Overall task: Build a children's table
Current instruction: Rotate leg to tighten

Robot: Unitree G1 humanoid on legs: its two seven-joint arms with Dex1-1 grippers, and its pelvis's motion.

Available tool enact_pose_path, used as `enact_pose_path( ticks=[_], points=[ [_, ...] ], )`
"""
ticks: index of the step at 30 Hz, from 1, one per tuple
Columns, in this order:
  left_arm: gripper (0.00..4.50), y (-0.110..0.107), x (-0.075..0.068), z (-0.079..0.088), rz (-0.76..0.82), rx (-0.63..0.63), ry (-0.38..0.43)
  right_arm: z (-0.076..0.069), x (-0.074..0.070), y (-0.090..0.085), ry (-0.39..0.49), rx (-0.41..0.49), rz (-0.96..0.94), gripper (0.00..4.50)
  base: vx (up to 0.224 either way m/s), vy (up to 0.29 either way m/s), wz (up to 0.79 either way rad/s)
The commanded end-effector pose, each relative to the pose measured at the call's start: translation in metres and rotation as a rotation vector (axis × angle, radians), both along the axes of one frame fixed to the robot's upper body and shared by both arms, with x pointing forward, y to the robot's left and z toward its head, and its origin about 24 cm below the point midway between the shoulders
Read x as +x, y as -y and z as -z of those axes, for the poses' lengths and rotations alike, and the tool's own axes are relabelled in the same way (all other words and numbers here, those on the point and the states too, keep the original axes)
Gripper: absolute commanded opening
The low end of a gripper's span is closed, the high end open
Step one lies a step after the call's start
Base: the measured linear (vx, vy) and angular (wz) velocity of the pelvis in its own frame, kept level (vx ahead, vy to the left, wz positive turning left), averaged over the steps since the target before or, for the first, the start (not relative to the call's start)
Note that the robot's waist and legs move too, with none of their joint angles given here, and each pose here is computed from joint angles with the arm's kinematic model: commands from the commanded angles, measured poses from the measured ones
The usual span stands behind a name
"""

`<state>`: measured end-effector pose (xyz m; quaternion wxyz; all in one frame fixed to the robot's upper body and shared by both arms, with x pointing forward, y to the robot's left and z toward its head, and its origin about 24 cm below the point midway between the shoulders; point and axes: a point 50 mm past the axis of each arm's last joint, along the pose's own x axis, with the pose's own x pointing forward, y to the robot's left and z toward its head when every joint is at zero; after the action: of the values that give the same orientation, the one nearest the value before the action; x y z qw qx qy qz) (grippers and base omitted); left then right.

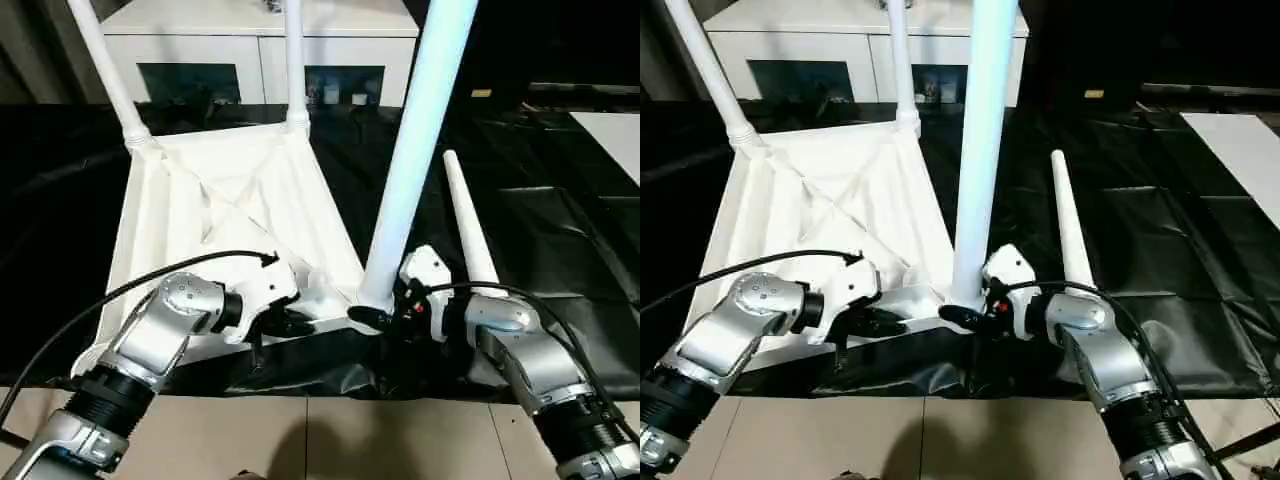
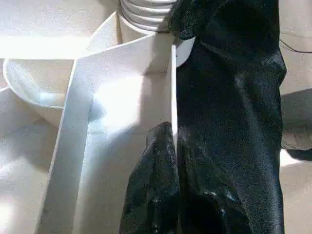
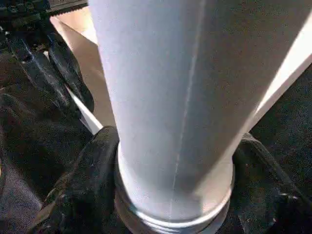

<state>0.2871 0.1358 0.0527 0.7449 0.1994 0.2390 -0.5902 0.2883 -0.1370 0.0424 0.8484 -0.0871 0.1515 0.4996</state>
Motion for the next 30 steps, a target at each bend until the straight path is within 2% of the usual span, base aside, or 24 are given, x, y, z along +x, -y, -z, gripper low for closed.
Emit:
enact_pose_path(
  ticks=[1, 6, 10, 12, 14, 16, 17, 18, 19, 20, 21, 22, 23, 25, 28, 30],
  points=[
    [0.00, -0.001, -0.002, 0.005, 0.020, 0.039, -0.027, 0.003, -0.001, 0.004, -0.008, -0.035, 0.002, 2.78, 0.000, 0.000, 0.00],
    [0.00, -0.001, -0.002, 0.005, 0.014, 0.040, -0.026, 0.006, 0.004, 0.003, -0.025, -0.012, 0.070, 2.69, 0.000, 0.000, 0.00],
    [0.00, 0.005, 0.008, 0.008, -0.096, 0.047, 0.023, 0.018, 0.019, -0.001, -0.024, -0.019, 0.310, 2.68, 0.000, 0.000, 0.00],
    [0.00, 0.026, 0.019, 0.013, -0.265, 0.012, 0.063, 0.028, 0.029, -0.012, -0.076, 0.056, 0.560, 2.67, -0.027, -0.002, -0.01],
    [0.00, 0.045, 0.021, 0.017, -0.377, -0.037, 0.032, 0.035, 0.033, -0.021, -0.114, 0.079, 0.704, 2.67, -0.056, 0.002, -0.04],
    [0.00, 0.061, 0.022, 0.020, -0.440, -0.058, 0.017, 0.040, 0.037, -0.028, -0.136, 0.078, 0.804, 2.67, -0.027, 0.006, -0.04],
    [0.00, 0.061, 0.022, 0.020, -0.440, -0.058, 0.017, 0.040, 0.037, -0.028, -0.136, 0.078, 0.804, 2.67, 0.000, 0.000, 0.00],
    [0.00, 0.071, 0.022, 0.023, -0.464, -0.052, 0.030, 0.042, 0.039, -0.034, -0.145, 0.078, 0.855, 2.67, 0.000, 0.000, 0.00],
    [0.00, 0.091, 0.023, 0.026, -0.514, -0.063, 0.058, 0.042, 0.045, -0.047, -0.122, 0.041, 0.919, 2.67, 0.000, 0.000, 0.00],
    [0.00, 0.091, 0.023, 0.026, -0.514, -0.063, 0.058, 0.042, 0.045, -0.047, -0.122, 0.041, 0.919, 2.67, 0.000, 0.000, 0.00],
    [0.00, 0.099, 0.023, 0.026, -0.519, -0.068, 0.066, 0.038, 0.048, -0.054, -0.086, 0.030, 0.909, 2.67, -0.051, 0.011, 0.05],
    [0.00, 0.106, 0.023, 0.024, -0.516, -0.071, 0.073, 0.031, 0.052, -0.063, -0.070, 0.074, 0.895, 2.67, -0.050, 0.013, 0.06],
    [0.00, 0.107, 0.023, 0.023, -0.513, -0.067, 0.086, 0.027, 0.055, -0.065, -0.056, 0.093, 0.893, 2.67, -0.050, 0.013, 0.06],
    [0.00, 0.102, 0.025, 0.021, -0.509, -0.064, 0.093, 0.020, 0.057, -0.068, -0.045, 0.150, 0.846, 3.37, 0.000, 0.000, 0.00],
    [0.00, 0.090, 0.028, 0.019, -0.491, -0.034, 0.130, 0.014, 0.060, -0.062, -0.012, 0.182, 0.844, 3.39, 0.000, 0.000, 0.00],
    [0.00, 0.083, 0.030, 0.018, -0.477, -0.018, 0.154, 0.010, 0.061, -0.058, 0.020, 0.202, 0.829, 3.65, 0.000, 0.000, 0.00]
  ],
)
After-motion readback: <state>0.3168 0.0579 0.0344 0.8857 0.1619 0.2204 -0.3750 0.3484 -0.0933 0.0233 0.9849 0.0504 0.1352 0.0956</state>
